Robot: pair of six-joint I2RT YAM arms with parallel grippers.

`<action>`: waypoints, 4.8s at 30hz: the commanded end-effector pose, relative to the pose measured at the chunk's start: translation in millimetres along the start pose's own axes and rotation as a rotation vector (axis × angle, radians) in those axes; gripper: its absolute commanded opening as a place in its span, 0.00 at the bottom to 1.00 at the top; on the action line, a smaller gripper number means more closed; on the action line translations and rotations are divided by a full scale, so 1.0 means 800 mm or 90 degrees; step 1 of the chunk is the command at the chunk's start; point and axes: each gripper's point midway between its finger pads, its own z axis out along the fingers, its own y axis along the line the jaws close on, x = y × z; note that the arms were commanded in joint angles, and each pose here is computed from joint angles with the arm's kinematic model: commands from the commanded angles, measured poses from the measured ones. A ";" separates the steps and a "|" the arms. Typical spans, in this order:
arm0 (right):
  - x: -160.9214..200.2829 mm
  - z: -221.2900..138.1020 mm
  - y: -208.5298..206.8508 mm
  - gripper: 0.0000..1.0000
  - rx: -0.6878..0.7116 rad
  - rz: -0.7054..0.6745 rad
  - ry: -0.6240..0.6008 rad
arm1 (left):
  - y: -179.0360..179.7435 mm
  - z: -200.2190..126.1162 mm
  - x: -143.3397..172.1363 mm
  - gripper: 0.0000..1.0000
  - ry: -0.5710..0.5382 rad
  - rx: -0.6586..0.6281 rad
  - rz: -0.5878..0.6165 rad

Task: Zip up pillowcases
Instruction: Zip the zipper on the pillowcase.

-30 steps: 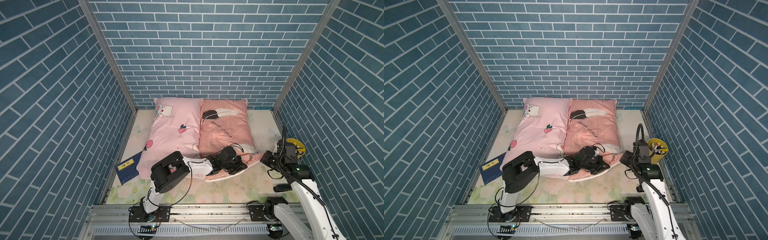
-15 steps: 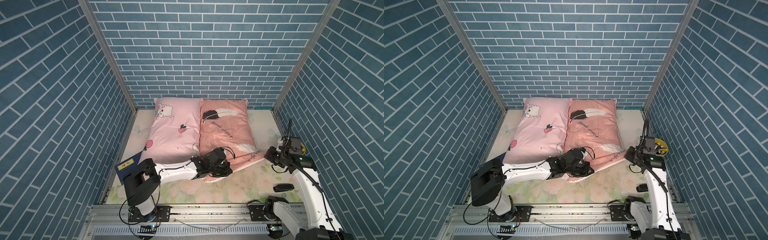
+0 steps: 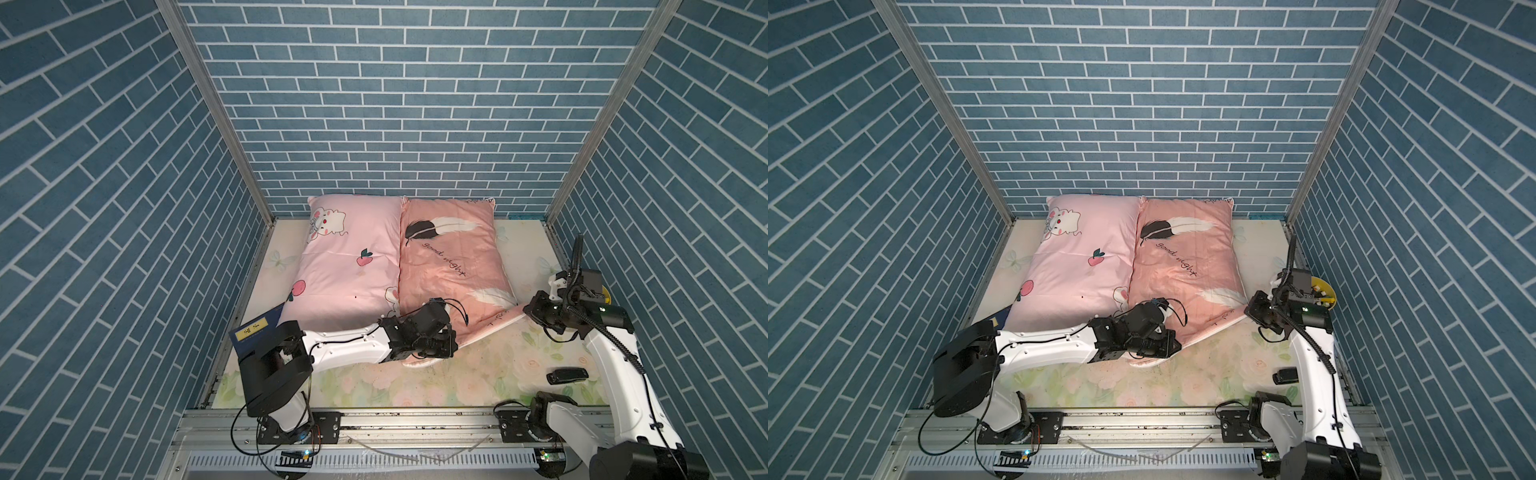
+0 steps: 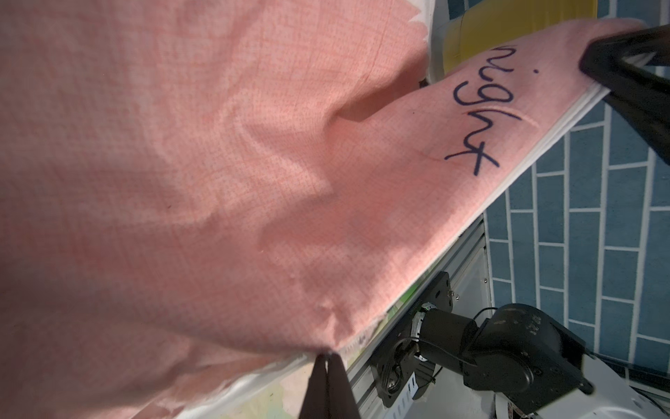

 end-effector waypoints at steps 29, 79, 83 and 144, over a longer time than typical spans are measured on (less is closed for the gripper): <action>0.123 0.096 0.059 0.45 -0.355 0.023 0.038 | -0.068 0.060 -0.111 0.00 -0.028 0.201 -0.342; 0.139 0.140 0.088 0.00 -0.372 -0.051 0.031 | -0.092 0.042 -0.165 0.00 -0.113 0.282 -0.397; 0.156 0.140 0.081 0.00 -0.366 -0.042 0.050 | -0.105 0.041 -0.176 0.00 -0.119 0.297 -0.392; 0.121 0.123 0.027 0.07 -0.174 0.113 0.004 | -0.015 0.088 -0.044 0.00 -0.037 0.111 -0.360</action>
